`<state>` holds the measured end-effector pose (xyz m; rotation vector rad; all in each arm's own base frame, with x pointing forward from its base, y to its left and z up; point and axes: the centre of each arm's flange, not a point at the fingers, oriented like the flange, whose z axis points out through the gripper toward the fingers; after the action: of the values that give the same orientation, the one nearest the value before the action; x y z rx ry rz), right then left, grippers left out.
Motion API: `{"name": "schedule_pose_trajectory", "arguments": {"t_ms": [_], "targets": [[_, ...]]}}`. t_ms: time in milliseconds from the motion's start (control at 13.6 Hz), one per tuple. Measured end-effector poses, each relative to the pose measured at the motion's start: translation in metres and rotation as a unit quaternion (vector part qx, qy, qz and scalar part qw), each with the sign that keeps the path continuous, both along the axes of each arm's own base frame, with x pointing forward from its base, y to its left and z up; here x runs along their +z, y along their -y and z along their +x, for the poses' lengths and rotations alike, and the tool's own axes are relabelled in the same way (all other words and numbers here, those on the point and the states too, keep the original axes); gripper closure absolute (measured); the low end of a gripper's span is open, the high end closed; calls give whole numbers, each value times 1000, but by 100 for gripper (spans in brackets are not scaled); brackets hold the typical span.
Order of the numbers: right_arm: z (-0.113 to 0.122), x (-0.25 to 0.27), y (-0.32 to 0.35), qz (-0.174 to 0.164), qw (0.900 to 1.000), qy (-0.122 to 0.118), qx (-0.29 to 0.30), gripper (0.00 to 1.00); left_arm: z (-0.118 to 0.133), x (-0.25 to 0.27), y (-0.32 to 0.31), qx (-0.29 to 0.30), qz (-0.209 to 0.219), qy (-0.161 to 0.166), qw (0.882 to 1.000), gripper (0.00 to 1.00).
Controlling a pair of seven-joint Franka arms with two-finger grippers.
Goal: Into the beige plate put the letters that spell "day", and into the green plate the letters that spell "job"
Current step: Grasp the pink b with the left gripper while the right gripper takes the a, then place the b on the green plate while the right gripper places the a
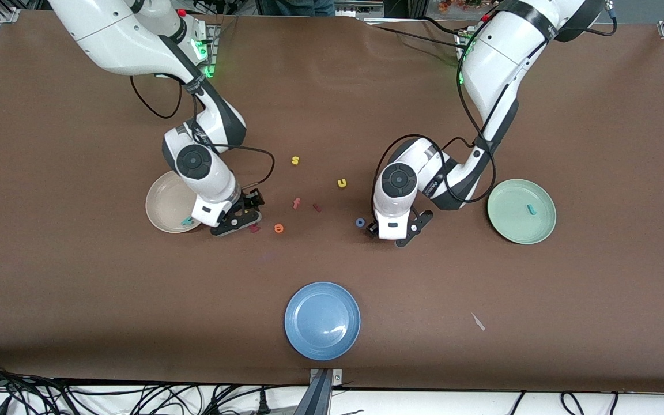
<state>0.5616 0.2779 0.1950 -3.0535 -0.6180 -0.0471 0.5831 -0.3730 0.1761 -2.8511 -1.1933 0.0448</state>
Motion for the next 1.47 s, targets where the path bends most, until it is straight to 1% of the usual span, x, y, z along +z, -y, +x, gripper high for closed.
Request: {"name": "schedule_pose_trajectory", "arguments": {"t_ms": [74, 221, 442, 515, 589, 662, 736, 810, 883, 957, 1030, 1104, 1178, 1251, 1325, 1398, 1472], "targets": [[-1, -2, -2, 1, 1000, 1, 0, 15, 0, 0, -1, 0, 1, 0, 1000, 26], [0, -7, -1, 3, 1000, 3, 0, 15, 1, -3, -2, 2, 2, 0, 1000, 25], [0, -18, 0, 5, 1000, 8, 4, 17, 5, -7, -1, 18, 1, 0, 1000, 26], [0, -21, 0, 6, 1000, 8, 4, 20, 6, -8, 0, 22, 0, 1, 1000, 26], [0, -24, 0, 7, 1000, 8, 4, 20, 7, -8, 2, 24, 0, 2, 1000, 26], [1, -23, 1, 7, 1000, 9, 4, 24, 7, -7, 3, 27, -1, 3, 1000, 26], [1, -23, 1, 6, 1000, 9, 3, 25, 8, -6, 4, 29, -2, 5, 1000, 27], [1, -24, 2, 6, 1000, 10, 3, 27, 9, -6, 4, 31, -2, 5, 1000, 32], [2, -24, 3, 5, 1000, 10, 3, 28, 10, -4, 5, 32, -4, 8, 999, 42], [3, -24, 6, 3, 1000, 10, 1, 31, 10, -3, 5, 33, -4, 8, 999, 48], [4, -25, 9, 2, 1000, 11, -1, 31, 11, -3, 5, 35, -4, 8, 999, 50], [5, -24, 10, 2, 1000, 11, -2, 34, 11, -3, 6, 36, -4, 8, 999, 52], [5, -24, 10, 2, 1000, 11, -2, 34, 11, -3, 5, 37, -4, 9, 999, 53], [5, -23, 10, 2, 1000, 12, -2, 38, 12, -2, 5, 39, -4, 10, 999, 59], [5, -23, 10, 2, 1000, 12, -2, 38, 13, -2, 5, 39, -4, 10, 999, 71], [5, -23, 10, 2, 1000, 12, -2, 44, 13, -2, 4, 40, -4, 10, 999, 71], [5, -23, 10, 2, 1000, 12, -2, 44, 13, -2, 4, 39, -4, 11, 999, 74]]}}
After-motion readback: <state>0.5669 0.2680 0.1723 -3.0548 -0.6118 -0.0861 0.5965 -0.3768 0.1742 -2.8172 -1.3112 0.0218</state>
